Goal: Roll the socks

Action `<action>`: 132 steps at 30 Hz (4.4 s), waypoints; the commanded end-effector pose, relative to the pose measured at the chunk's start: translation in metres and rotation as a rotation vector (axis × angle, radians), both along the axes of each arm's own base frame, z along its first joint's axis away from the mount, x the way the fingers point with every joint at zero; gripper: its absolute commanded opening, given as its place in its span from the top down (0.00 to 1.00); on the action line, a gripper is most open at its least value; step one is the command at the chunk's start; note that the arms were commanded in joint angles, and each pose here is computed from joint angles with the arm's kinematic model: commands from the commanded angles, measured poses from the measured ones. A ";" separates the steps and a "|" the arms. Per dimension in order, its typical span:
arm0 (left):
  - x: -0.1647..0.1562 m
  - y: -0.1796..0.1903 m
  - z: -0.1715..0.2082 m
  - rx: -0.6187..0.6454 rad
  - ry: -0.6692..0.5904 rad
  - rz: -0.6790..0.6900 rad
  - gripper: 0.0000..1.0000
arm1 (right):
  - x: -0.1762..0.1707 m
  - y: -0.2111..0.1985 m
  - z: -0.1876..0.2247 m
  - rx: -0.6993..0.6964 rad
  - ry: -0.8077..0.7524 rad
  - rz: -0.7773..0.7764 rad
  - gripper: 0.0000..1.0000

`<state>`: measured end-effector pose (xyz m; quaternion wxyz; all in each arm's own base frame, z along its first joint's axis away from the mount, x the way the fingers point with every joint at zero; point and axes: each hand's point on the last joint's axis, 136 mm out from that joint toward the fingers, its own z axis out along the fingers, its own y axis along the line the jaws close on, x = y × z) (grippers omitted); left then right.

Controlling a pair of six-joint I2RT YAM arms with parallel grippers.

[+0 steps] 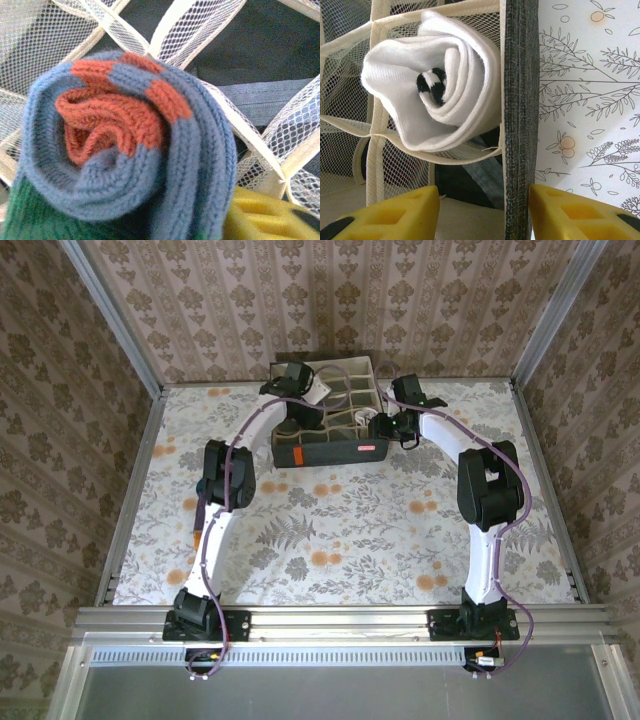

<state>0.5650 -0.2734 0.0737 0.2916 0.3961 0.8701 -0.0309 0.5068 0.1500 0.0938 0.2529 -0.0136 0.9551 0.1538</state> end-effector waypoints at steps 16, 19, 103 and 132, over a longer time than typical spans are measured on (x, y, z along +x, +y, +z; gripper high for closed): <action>-0.019 0.019 0.171 -0.083 -0.211 -0.048 0.19 | 0.002 0.007 0.047 -0.009 -0.036 0.012 0.43; -0.028 0.034 0.192 -0.075 -0.235 -0.012 0.20 | 0.000 0.008 0.061 -0.008 -0.059 0.022 0.41; -0.312 0.140 0.023 -0.385 0.300 0.393 0.53 | -0.306 0.181 -0.069 -0.374 -0.149 1.422 1.00; -0.442 0.006 0.026 -0.464 -0.198 -0.699 0.50 | -0.340 0.157 -0.037 0.247 0.174 1.148 1.00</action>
